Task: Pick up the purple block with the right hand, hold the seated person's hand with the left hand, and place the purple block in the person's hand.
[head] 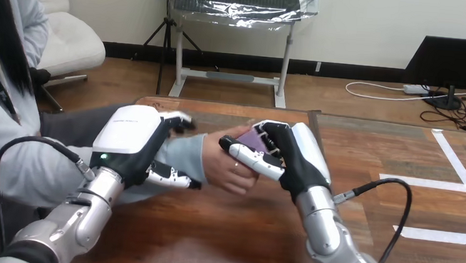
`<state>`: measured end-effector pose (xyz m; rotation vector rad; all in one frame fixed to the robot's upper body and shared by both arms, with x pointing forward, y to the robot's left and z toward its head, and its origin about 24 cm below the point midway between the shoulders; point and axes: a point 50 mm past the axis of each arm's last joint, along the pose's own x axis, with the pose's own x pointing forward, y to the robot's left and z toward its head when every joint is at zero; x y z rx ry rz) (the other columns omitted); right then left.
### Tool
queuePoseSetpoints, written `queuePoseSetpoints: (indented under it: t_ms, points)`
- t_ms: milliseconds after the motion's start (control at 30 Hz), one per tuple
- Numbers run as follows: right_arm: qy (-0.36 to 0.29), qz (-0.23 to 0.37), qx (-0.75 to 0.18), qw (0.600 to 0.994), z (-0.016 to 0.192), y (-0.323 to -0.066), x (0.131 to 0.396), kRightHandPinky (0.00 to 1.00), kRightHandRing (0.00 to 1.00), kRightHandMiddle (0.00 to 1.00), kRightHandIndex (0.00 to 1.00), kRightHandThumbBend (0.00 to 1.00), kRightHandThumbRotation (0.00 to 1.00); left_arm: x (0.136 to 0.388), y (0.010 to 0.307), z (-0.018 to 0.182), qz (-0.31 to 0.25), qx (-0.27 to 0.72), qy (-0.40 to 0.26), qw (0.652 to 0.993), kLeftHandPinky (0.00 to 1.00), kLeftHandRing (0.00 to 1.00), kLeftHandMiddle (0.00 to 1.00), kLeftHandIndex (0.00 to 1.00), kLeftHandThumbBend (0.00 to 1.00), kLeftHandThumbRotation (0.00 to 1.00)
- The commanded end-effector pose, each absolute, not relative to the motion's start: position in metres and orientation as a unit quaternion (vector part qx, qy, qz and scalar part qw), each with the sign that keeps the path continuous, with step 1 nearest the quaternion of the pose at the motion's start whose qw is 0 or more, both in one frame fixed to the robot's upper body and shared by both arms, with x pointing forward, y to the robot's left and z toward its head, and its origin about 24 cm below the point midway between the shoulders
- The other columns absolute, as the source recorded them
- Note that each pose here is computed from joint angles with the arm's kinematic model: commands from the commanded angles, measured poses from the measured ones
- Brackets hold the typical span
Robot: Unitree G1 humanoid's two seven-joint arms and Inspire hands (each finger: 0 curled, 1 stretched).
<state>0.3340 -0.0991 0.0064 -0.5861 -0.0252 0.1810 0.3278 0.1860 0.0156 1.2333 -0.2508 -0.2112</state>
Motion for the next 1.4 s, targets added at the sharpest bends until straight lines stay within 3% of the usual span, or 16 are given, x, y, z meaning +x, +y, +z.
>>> queuePoseSetpoints:
  t_ms: [0, 233, 667, 1367]
  points:
    - [-0.067, 0.089, -0.3, 0.947, 0.039, -0.103, 0.355, 0.76, 0.84, 0.86, 0.88, 0.97, 0.75, 0.338, 0.185, 0.043, -0.064, 0.552, -0.177, 0.813, 0.89, 0.89, 0.88, 0.93, 0.99, 0.45]
    - [-0.073, 0.088, -0.303, 0.946, 0.043, -0.112, 0.356, 0.82, 0.92, 0.95, 0.95, 1.0, 0.8, 0.332, 0.191, 0.042, -0.061, 0.533, -0.184, 0.824, 0.95, 0.97, 0.97, 0.99, 1.0, 0.51]
    - [-0.086, 0.078, -0.304, 0.946, 0.047, -0.123, 0.358, 0.89, 0.97, 0.98, 0.99, 1.0, 0.83, 0.322, 0.202, 0.042, -0.051, 0.513, -0.197, 0.834, 0.99, 1.0, 1.0, 1.0, 1.0, 0.64]
    - [-0.104, 0.065, -0.307, 0.944, 0.051, -0.134, 0.357, 0.84, 0.95, 0.98, 0.99, 1.0, 0.86, 0.302, 0.217, 0.046, -0.017, 0.457, -0.254, 0.853, 0.99, 1.0, 1.0, 1.0, 1.0, 0.74]
